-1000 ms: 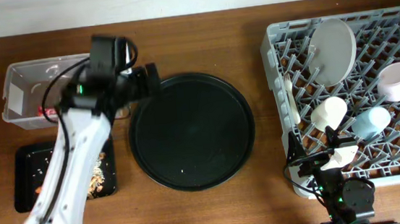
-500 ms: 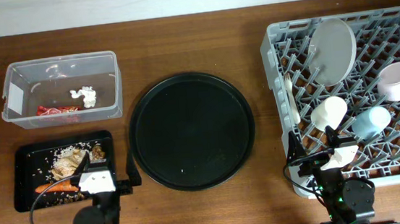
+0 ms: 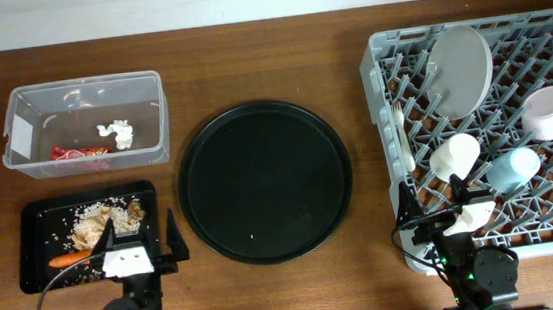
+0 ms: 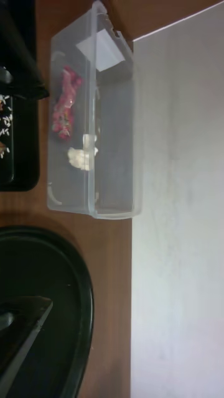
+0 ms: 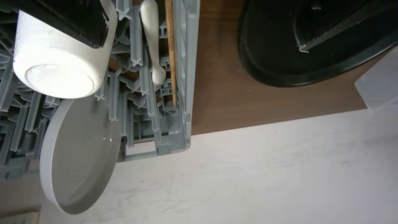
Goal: Sort waste into correct bins and load items into the dishwasher rack
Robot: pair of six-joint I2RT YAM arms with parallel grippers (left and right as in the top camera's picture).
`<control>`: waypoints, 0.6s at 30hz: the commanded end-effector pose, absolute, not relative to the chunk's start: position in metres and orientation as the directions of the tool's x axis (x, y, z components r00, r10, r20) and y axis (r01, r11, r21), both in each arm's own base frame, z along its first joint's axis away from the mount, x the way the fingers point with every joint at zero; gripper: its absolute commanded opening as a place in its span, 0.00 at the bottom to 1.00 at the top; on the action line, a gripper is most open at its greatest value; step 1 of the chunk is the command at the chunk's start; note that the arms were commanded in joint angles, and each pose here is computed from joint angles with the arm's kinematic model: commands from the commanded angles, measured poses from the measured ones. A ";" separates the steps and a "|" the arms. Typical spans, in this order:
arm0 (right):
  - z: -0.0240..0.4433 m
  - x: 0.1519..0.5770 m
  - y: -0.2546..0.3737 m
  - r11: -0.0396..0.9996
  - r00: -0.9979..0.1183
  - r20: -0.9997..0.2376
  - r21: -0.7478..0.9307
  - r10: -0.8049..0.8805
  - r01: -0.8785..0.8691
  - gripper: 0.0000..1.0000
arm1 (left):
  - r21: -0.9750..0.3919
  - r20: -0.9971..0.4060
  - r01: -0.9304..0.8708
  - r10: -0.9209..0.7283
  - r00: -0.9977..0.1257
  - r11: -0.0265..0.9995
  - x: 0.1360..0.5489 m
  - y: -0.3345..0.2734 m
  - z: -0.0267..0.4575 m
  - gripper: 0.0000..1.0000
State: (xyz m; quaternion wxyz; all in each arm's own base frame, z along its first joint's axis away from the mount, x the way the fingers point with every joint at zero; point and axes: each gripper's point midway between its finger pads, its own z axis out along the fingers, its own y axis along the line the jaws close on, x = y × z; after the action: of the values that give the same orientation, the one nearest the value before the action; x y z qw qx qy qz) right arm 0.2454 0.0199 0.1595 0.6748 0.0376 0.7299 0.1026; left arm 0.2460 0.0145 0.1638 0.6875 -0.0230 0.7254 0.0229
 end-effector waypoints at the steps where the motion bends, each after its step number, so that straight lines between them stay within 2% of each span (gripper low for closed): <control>1: 0.157 0.245 0.017 0.979 -0.087 -0.979 0.193 0.187 -0.072 0.99 | 0.021 -0.997 -0.112 0.012 -0.077 0.994 0.245 0.023 0.157 0.99; 18: 0.157 0.245 0.017 0.979 -0.087 -0.979 0.193 0.187 -0.072 0.99 | 0.020 -0.997 -0.096 0.012 -0.077 0.995 0.245 0.020 0.157 0.99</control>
State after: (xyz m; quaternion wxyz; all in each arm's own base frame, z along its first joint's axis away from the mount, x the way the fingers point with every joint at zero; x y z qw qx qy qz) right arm 0.2454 0.0199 0.1596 0.6748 0.0376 0.7299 0.1026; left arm 0.2453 0.0184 0.1581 0.6789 -0.0307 0.7330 0.0313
